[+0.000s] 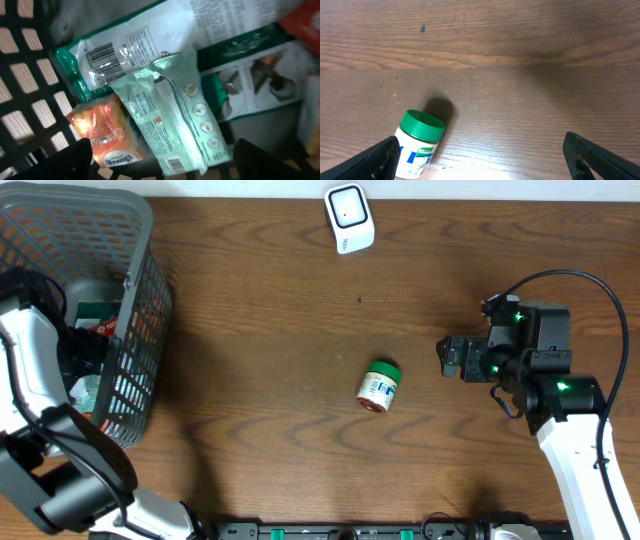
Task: Scan the item barcode
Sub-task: 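Return the left gripper to the basket and grasp the mint-green packet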
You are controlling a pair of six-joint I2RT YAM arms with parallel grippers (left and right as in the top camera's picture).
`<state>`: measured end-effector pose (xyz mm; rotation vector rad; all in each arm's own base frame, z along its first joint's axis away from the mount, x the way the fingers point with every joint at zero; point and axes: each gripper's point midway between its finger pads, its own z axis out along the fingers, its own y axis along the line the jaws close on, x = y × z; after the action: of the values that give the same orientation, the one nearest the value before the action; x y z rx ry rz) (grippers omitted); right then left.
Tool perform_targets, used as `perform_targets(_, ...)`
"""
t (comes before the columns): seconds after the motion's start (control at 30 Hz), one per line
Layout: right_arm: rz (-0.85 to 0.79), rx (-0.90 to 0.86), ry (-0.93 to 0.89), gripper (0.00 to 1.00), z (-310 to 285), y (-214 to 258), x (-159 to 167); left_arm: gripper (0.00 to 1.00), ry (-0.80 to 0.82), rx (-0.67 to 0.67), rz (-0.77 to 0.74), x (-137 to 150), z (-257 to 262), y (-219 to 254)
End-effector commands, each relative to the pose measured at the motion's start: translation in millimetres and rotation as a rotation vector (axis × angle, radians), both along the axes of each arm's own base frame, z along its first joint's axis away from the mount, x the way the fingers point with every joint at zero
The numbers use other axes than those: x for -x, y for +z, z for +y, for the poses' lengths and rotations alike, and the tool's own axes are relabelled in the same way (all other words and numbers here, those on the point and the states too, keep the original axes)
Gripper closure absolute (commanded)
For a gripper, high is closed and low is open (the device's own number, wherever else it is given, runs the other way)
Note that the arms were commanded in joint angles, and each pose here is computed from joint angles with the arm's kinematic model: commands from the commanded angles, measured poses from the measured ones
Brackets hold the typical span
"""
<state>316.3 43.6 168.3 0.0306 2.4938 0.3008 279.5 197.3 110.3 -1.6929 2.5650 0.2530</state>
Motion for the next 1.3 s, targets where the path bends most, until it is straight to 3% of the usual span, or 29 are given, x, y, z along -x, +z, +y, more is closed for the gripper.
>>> perform_targets(0.0, -0.015, -0.001, 0.01, 0.01, 2, 6, -3, 0.1, 0.068, -0.012, 0.053, 5, 4, -18)
perform_targets(0.7, -0.015, -0.001, 0.01, 0.01, 2, 6, -3, 0.12, 0.068, 0.019, 0.094, 16, -4, -80)
perform_targets(0.8, -0.015, -0.001, 0.01, 0.01, 2, 6, -3, 0.21, 0.068, 0.018, 0.091, 16, -4, -80)
perform_targets(1.0, -0.015, -0.001, 0.01, 0.01, 2, 6, -3, 0.68, 0.041, -0.011, 0.04, 2, 5, -63)
perform_targets(1.13, -0.016, -0.001, 0.01, 0.01, 2, 6, -3, 0.8, 0.002, -0.07, -0.059, -15, 15, -25)
perform_targets(1.27, -0.015, -0.001, 0.01, 0.01, 2, 6, -3, 0.81, -0.015, -0.158, -0.201, -29, 24, 29)
